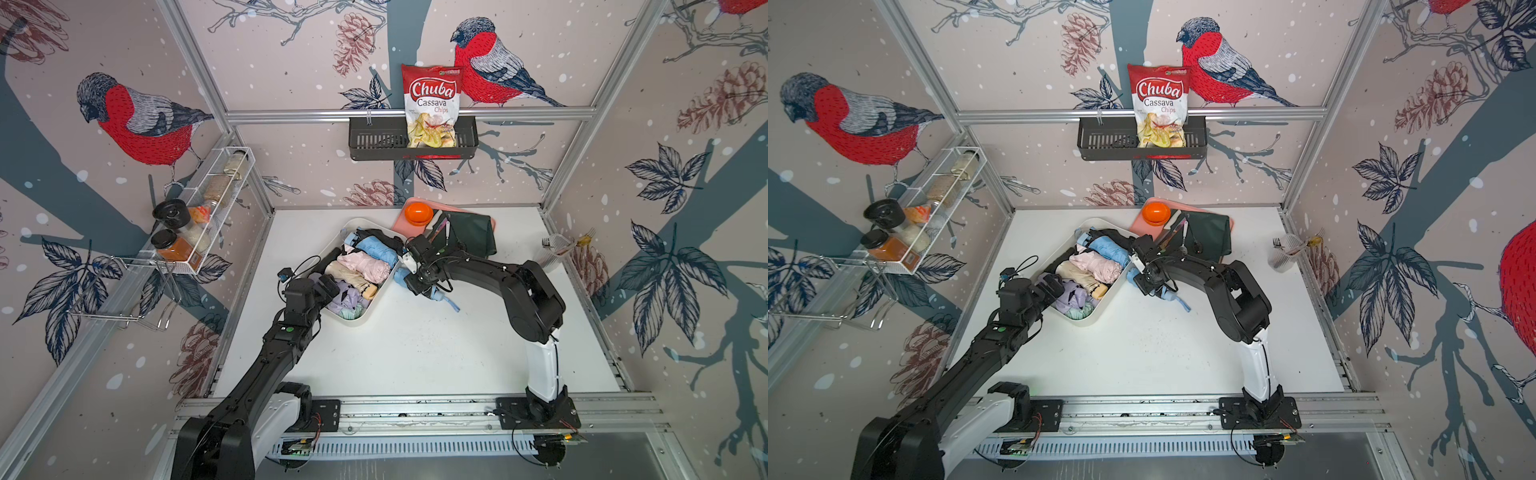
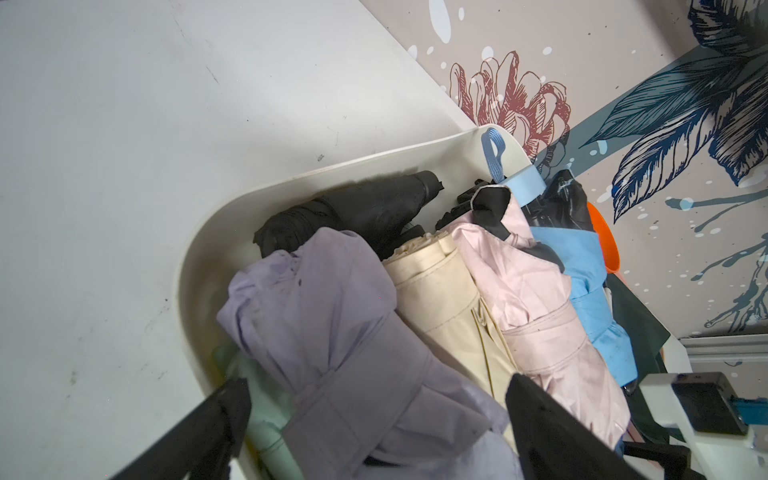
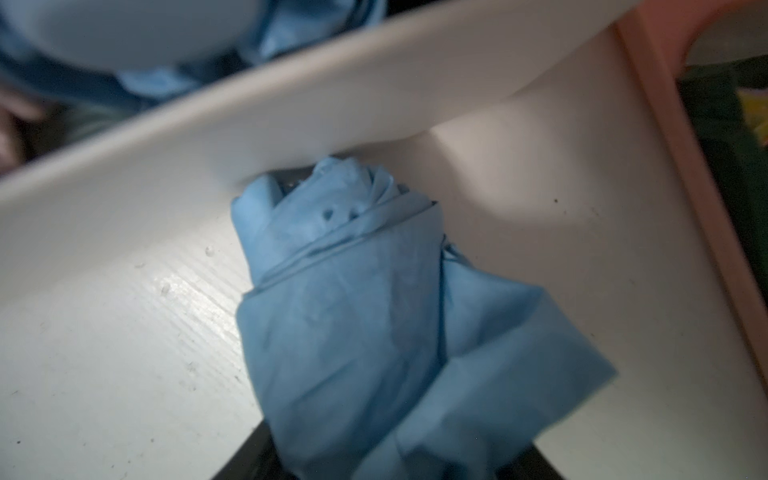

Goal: Put the umbrella into the storage box
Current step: Pick up the umbrella from the center of the board.

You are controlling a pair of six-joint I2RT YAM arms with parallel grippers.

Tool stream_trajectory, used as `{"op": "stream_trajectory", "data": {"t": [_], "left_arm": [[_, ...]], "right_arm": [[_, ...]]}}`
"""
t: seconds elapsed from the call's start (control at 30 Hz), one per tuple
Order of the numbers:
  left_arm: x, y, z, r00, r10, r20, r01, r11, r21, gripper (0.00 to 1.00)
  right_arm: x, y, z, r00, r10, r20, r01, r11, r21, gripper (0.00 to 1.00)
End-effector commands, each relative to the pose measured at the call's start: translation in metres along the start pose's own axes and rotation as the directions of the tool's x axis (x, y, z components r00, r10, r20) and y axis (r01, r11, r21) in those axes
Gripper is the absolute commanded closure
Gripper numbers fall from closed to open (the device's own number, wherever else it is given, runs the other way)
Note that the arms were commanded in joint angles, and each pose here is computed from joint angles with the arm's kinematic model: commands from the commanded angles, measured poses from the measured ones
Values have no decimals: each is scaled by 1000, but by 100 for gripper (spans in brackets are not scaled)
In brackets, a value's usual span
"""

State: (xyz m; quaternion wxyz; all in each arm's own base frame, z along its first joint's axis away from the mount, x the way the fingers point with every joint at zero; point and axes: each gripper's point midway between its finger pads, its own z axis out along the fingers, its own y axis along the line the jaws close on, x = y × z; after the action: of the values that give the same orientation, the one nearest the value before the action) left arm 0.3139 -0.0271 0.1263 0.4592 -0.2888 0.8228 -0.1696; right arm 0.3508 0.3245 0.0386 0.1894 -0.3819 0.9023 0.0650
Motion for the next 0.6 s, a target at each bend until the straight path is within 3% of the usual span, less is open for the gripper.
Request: {"op": "stream_trajectory", "data": {"t": [0.0,0.23,0.57], "left_arm": [[-5,-4,-1,1000,-1,21,1,1000,14,0],[-5,-1,-2,1000,-3,26,3,1000,5,1],[-5,-3,-3,1000,1,27,-1,1000,18,1]], "right_arm": [[0,-1,-3,1000,0,3,0,1000,2,52],[-18,-18,-39,995,42,92,-41,999,-13,70],[-84,-45,-128,936,38,349,-4,995,-97,72]]}}
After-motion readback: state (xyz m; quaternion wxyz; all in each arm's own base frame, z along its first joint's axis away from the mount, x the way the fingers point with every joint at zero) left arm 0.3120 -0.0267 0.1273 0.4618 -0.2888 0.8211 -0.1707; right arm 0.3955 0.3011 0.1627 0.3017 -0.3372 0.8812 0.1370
